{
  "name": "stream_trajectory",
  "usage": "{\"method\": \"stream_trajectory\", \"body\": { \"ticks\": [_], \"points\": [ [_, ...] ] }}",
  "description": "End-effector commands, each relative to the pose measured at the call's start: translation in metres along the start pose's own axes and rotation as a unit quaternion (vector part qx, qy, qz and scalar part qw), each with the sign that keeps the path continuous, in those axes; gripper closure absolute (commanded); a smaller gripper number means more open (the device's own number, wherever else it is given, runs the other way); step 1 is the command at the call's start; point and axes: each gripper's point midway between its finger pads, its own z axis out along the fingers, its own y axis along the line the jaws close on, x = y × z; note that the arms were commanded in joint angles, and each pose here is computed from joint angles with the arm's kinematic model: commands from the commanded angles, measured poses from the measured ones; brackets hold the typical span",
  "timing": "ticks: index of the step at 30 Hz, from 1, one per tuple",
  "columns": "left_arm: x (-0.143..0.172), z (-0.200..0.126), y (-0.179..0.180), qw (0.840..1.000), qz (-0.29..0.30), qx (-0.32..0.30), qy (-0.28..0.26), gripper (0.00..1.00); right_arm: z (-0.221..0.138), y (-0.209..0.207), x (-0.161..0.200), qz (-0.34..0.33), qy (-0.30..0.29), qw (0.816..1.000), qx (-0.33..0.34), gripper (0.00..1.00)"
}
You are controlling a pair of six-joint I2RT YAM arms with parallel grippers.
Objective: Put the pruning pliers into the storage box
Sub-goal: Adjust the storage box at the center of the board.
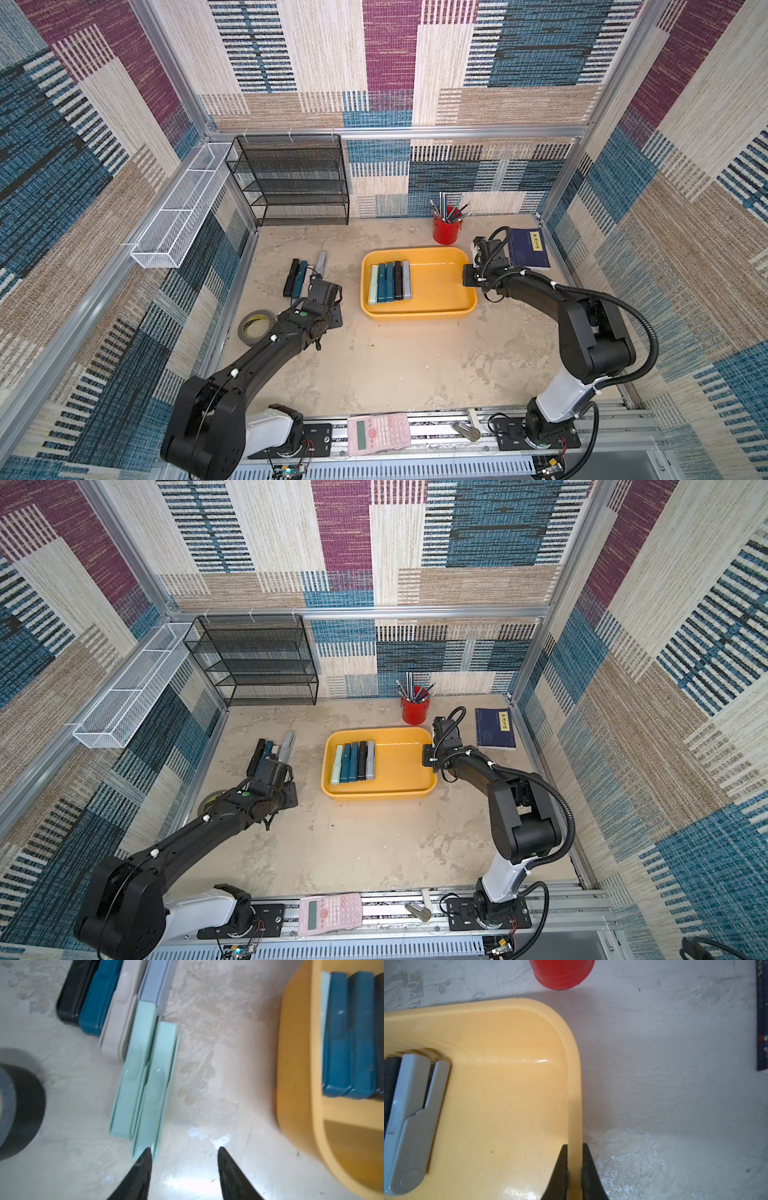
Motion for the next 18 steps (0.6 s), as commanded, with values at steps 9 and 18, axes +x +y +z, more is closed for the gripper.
{"method": "stream_trajectory", "body": {
  "ticks": [9, 18],
  "points": [
    [0.04, 0.009, 0.025, 0.998, -0.025, -0.036, 0.041, 0.35, -0.002, 0.018, -0.014, 0.004, -0.026, 0.998, -0.048, 0.98],
    [0.04, 0.032, 0.028, 0.996, -0.039, -0.036, 0.067, 0.39, -0.002, 0.019, -0.012, 0.01, -0.026, 0.998, -0.053, 0.97]
  ]
}}
